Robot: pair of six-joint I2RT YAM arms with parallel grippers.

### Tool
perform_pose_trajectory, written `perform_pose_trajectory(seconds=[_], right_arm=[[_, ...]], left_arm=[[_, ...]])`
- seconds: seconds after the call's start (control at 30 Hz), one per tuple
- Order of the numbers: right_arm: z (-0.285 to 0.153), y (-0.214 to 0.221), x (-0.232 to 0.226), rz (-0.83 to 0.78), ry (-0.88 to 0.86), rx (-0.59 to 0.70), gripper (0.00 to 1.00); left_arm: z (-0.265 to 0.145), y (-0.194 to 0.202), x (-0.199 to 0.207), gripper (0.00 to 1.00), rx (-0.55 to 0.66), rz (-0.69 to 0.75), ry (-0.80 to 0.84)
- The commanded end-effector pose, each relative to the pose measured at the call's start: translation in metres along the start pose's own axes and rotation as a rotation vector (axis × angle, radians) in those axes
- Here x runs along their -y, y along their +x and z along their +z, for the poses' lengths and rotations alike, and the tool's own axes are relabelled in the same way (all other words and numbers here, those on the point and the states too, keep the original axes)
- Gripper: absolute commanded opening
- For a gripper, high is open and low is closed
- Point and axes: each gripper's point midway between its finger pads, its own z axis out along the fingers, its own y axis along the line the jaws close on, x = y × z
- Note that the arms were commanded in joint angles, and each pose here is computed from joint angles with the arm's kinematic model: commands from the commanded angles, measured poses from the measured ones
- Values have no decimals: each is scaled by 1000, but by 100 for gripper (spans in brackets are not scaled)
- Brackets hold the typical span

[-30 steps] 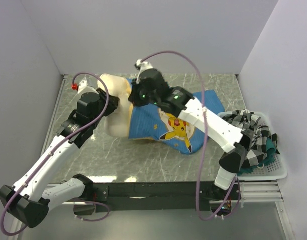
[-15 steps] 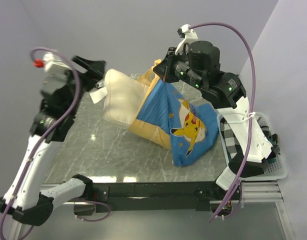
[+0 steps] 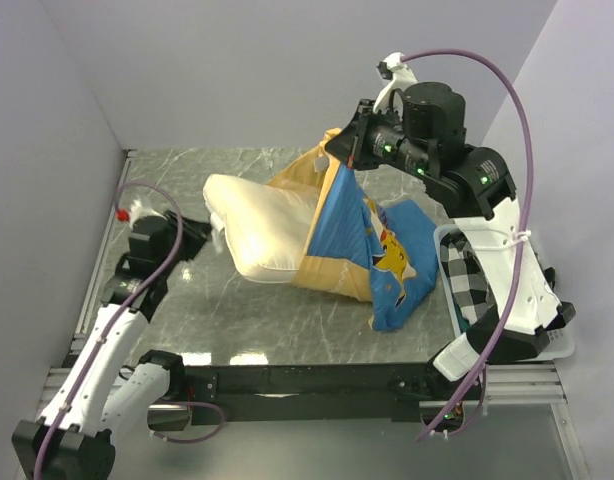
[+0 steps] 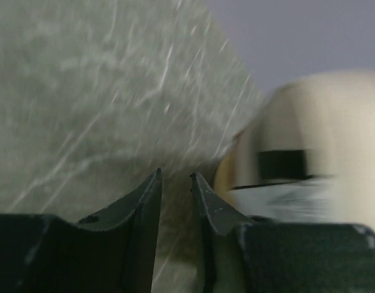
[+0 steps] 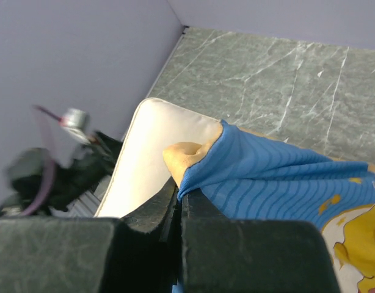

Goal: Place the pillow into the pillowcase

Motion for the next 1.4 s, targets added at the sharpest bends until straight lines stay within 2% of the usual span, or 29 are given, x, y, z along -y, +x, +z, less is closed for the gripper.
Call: perform_pose_trajectory(seconds=[0.0, 0.17, 0.2, 0.23, 0.3, 0.6, 0.63, 0.7, 0.73, 0.8, 0.87, 0.97, 1.0, 1.07, 1.1, 1.13, 1.27, 1.3, 1.37], right_arm=[[-52, -66, -34, -1, -143, 254, 0], [-56, -67, -34, -1, -141, 256, 0], [-58, -67, -34, -3, -141, 260, 0], [-59, -67, -33, -2, -137, 262, 0], [-62, -67, -31, -4, -131, 265, 0], [-70, -71, -27, 0, -122, 280, 0], [-70, -71, -28, 1, -125, 281, 0], [-72, -71, -27, 2, -125, 284, 0], [-74, -72, -26, 1, -121, 287, 0], [-74, -74, -27, 2, -125, 291, 0], [-73, -74, -26, 3, -126, 287, 0], [-68, -72, -23, 3, -117, 274, 0], [-68, -72, -21, 0, -113, 275, 0], [-69, -72, -17, -3, -96, 278, 0], [-70, -73, -15, -5, -90, 281, 0], [-70, -74, -13, -10, -81, 285, 0], [-61, -78, 3, -11, -26, 296, 0], [-57, -80, 11, -13, 6, 302, 0], [-46, -79, 26, -2, 50, 290, 0]], left_arm=[[0, 31, 34, 35, -147, -131, 218], [-3, 60, 76, 52, -220, -106, 323], [4, 67, 78, 58, -240, -97, 306], [-2, 68, 103, 60, -244, -84, 366], [5, 75, 113, 63, -251, -74, 365], [27, 127, 146, 66, -355, -26, 374], [23, 133, 161, 66, -371, -13, 398], [34, 148, 164, 67, -388, 18, 369], [27, 152, 182, 68, -401, 30, 398], [34, 168, 183, 67, -433, 46, 373], [36, 175, 195, 67, -418, 43, 375], [44, 193, 192, 59, -442, 55, 334], [45, 192, 192, 46, -438, 59, 324], [47, 184, 192, 31, -398, 79, 309], [41, 174, 195, 11, -379, 92, 303], [41, 163, 196, 2, -348, 127, 298], [18, 91, 228, 1, -215, 205, 340], [-1, 56, 256, 1, -156, 195, 402], [-15, 28, 265, 1, -128, 259, 402]])
